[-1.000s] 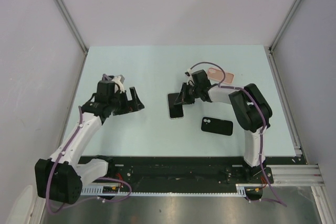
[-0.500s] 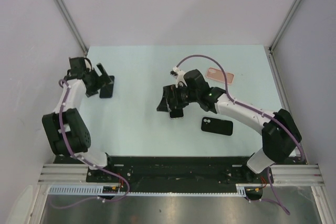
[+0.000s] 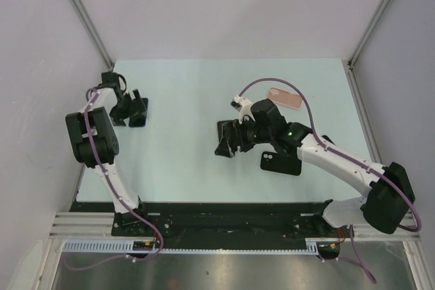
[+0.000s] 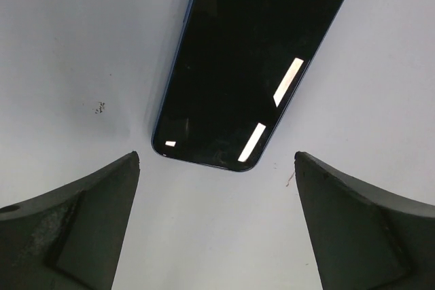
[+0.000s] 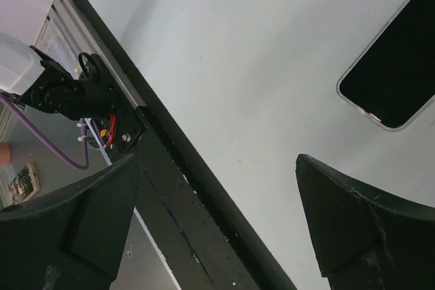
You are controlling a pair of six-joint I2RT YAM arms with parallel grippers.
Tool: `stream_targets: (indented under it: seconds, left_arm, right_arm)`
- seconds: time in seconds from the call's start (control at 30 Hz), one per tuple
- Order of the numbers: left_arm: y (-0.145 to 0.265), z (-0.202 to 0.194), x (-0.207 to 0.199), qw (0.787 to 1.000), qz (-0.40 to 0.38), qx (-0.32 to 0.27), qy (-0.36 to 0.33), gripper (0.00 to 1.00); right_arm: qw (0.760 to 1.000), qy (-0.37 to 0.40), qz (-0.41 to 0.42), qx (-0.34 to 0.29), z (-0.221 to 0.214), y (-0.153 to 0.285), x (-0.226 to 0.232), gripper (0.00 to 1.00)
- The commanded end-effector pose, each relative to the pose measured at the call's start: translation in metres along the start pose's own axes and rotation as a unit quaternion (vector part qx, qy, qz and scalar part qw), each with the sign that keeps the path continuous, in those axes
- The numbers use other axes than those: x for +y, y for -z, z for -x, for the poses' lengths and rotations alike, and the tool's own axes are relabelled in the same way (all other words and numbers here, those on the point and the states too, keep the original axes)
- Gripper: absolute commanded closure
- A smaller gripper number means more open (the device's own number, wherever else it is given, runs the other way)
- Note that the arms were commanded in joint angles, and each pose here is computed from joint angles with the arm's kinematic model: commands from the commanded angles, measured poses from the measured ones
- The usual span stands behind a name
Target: Put the phone into the phone case
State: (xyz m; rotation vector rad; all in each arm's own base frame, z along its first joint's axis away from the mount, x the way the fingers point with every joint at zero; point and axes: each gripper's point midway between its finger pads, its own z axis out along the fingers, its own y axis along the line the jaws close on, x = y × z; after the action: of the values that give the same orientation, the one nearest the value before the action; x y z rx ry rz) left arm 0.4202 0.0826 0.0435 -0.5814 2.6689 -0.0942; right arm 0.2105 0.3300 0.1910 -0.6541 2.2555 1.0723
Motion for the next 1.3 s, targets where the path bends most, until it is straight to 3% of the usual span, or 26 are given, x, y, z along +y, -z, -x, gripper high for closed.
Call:
stream_targets:
  seconds: [0.0, 0.27, 0.5, 0.93, 1.27]
  left_arm:
    - [-0.006, 0.0, 0.006, 0.999, 0.017, 0.006, -0.032, 0.0]
    - [-0.016, -0.005, 0.001, 0.998, 0.018, 0.014, -0.05, 0.01]
    - [-0.019, -0.01, 0.006, 0.994, 0.067, 0.019, -0.08, 0.03]
    - [-0.032, -0.004, -0.002, 0.988, 0.098, 0.01, -0.117, 0.01]
    - [-0.038, -0.021, -0.029, 0.986, 0.081, 0.032, -0.141, 0.12]
  right_arm:
    - [1.0, 0.027, -0.002, -0.008, 0.003, 0.015, 0.0, 0.0]
    - [0.999, 0.032, 0.0, 0.008, -0.005, 0.01, -0.004, 0.0]
    - [0.999, 0.033, -0.006, 0.007, -0.006, 0.007, -0.009, 0.0]
    - [0.999, 0.033, -0.031, -0.014, -0.006, 0.031, -0.025, 0.0]
    - [0.997, 0.024, -0.066, -0.032, -0.012, 0.043, -0.047, 0.0]
